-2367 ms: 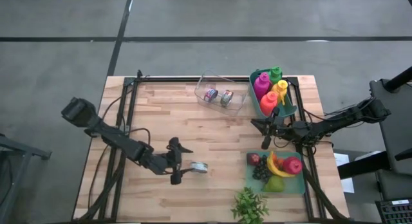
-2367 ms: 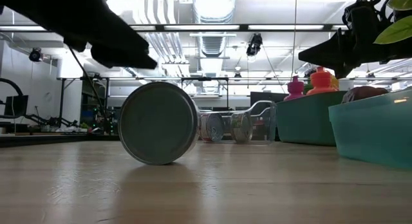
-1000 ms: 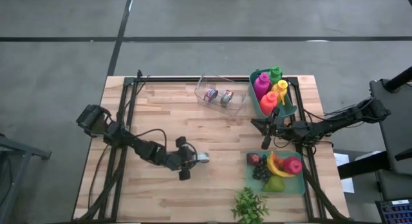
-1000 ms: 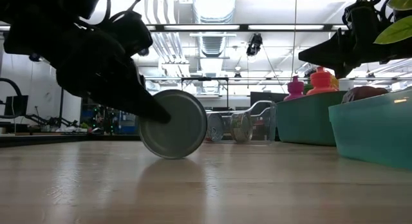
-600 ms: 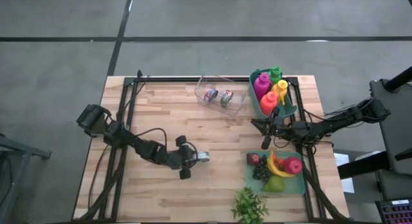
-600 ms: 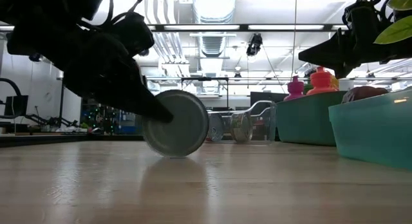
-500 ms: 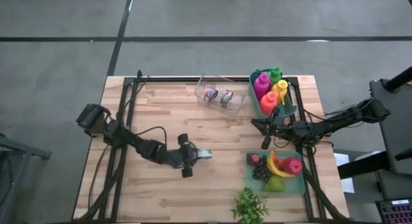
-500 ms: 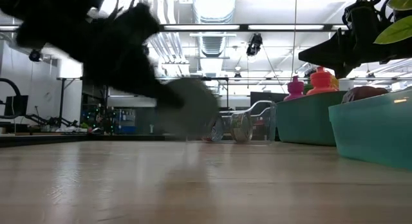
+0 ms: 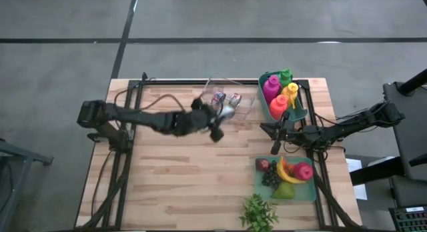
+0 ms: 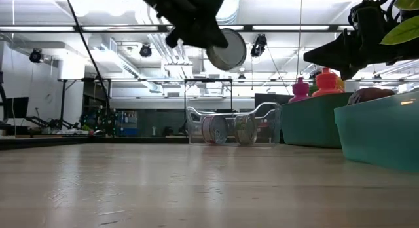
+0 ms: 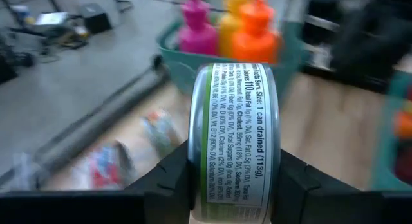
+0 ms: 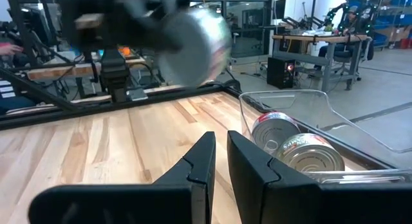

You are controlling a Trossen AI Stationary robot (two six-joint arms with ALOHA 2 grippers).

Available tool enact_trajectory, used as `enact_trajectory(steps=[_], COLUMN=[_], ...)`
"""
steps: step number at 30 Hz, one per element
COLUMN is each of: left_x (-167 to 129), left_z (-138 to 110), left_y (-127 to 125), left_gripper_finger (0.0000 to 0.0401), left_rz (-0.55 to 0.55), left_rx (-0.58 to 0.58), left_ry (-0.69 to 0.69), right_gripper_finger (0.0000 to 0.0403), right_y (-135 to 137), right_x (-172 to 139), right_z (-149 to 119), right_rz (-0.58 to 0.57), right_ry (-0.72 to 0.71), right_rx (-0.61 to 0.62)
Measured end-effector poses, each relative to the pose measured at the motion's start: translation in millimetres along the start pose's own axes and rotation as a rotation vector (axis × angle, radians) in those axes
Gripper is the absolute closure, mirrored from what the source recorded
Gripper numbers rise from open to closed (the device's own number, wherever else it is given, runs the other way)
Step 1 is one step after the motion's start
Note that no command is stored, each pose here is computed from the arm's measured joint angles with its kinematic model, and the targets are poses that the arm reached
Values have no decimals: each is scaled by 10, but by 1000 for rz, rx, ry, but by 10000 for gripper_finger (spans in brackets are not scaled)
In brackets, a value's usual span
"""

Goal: Pick & Place Food Item
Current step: Put the green tuna can into the transparent bin

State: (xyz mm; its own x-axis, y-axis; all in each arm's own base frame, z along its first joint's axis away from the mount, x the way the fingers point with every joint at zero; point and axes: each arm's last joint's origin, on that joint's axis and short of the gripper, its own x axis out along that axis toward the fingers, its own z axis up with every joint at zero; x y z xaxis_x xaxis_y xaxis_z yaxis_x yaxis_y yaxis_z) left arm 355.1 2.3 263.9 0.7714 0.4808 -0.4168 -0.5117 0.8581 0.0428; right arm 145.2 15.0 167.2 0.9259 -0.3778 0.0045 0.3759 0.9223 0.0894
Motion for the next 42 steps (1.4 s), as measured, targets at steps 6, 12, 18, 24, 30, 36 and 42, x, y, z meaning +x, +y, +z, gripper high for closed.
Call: enact_trajectory(steps=[6, 12, 18, 24, 30, 36, 42], left_x=[103, 287, 571, 913, 1180, 1259, 1373], left_z=[499, 593, 460, 285, 168, 118, -8], left_y=[413, 614, 711, 772, 849, 905, 891], left_gripper_finger=[264, 264, 264, 264, 264, 264, 264], left_rz=[85, 121, 167, 186, 203, 220, 212], left_rx=[-64, -84, -160, -230, -251, -352, -361], left_ry=[-22, 0, 54, 115, 175, 216, 251], right_gripper_finger=[365, 365, 365, 365, 365, 365, 365], right_y=[0, 0, 0, 0, 0, 0, 0], right_x=[0, 1, 1, 0, 0, 0, 0], right_z=[1, 1, 1, 1, 3, 1, 1], right_rz=[0, 0, 0, 0, 0, 0, 0], right_ry=[0, 0, 0, 0, -1, 0, 0], right_rx=[0, 0, 0, 0, 1, 0, 0])
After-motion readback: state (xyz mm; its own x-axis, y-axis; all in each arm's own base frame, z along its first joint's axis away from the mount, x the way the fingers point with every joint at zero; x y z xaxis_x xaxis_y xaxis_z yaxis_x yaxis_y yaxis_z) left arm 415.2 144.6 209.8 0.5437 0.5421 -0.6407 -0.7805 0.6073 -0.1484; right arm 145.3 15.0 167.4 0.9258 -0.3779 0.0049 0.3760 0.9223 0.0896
